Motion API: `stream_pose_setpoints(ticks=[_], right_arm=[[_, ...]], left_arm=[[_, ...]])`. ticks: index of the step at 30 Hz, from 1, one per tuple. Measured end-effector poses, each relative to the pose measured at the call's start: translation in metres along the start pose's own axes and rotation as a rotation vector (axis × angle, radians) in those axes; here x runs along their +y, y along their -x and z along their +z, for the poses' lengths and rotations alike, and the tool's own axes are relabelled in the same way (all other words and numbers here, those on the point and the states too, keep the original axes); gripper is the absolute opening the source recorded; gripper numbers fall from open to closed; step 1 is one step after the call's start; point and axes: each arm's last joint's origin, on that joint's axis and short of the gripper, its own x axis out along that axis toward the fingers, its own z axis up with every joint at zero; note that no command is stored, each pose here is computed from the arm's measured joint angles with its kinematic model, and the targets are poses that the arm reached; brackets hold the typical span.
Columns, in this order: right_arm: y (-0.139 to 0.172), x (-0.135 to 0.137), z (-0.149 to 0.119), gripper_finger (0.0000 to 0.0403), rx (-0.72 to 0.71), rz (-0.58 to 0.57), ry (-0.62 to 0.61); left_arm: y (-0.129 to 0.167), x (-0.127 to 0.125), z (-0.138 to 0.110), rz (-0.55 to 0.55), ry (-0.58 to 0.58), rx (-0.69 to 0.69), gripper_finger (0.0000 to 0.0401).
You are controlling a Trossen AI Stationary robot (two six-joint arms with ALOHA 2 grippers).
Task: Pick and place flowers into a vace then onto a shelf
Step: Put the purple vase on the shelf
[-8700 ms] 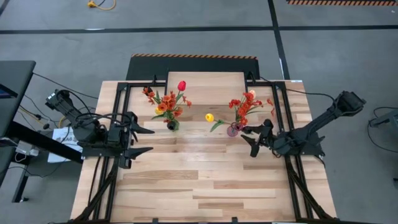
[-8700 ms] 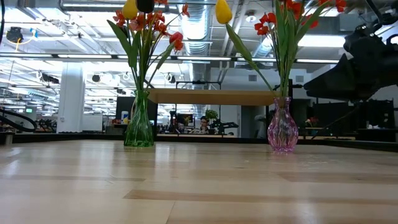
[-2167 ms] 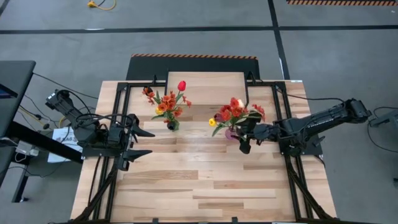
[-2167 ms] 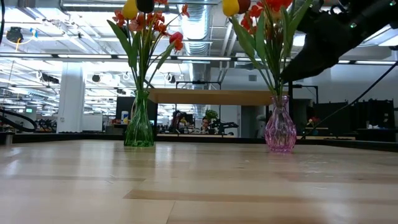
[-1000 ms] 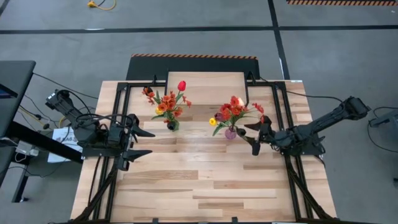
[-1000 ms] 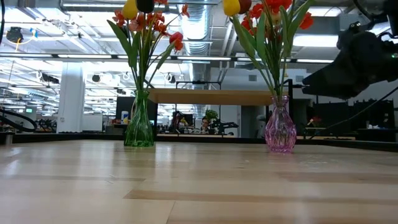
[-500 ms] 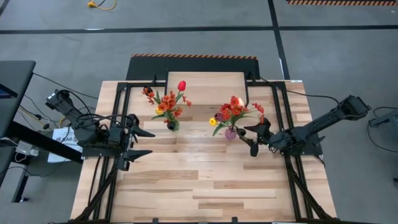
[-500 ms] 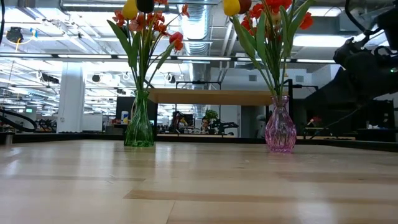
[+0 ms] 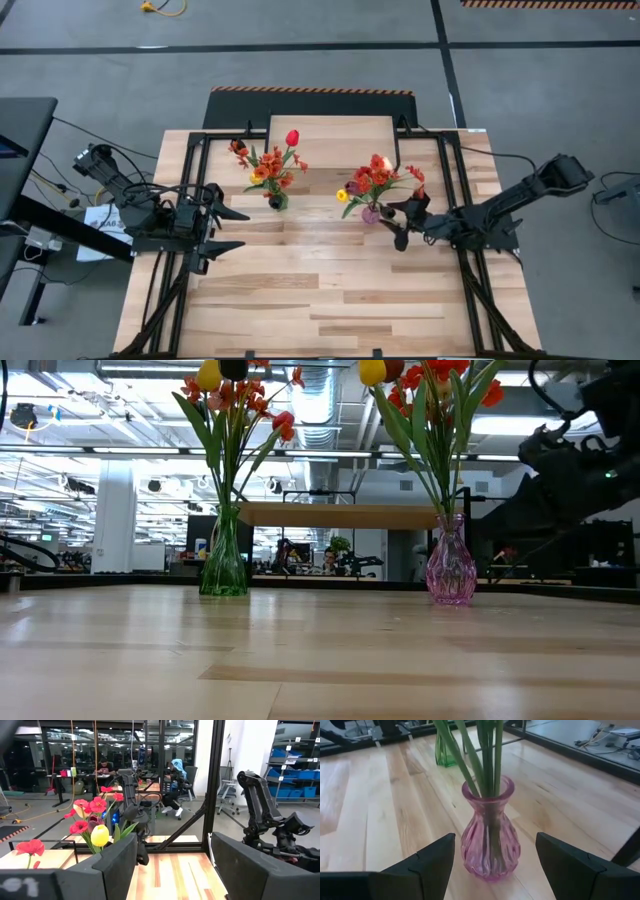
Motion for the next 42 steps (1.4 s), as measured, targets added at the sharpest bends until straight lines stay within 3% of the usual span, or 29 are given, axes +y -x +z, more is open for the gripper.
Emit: stream_pose_setpoints(ticks=[11,21,42], right_arm=[[-0.017,0.004,0.008,0.0271,0.042,-0.046,0.010],[-0.031,0.012,0.018,0.0271,0.070,-0.021,0.055],[-0.037,0.002,0.023,0.0271,0.069,-0.069,0.037]], left_arm=[[0.000,0.000,0.000,0.000,0.000,0.000,0.0245],[0.000,0.000,0.000,0.000,0.000,0.002,0.0245],[0.000,0.000,-0.002,0.000,-0.004,0.014,0.0245]])
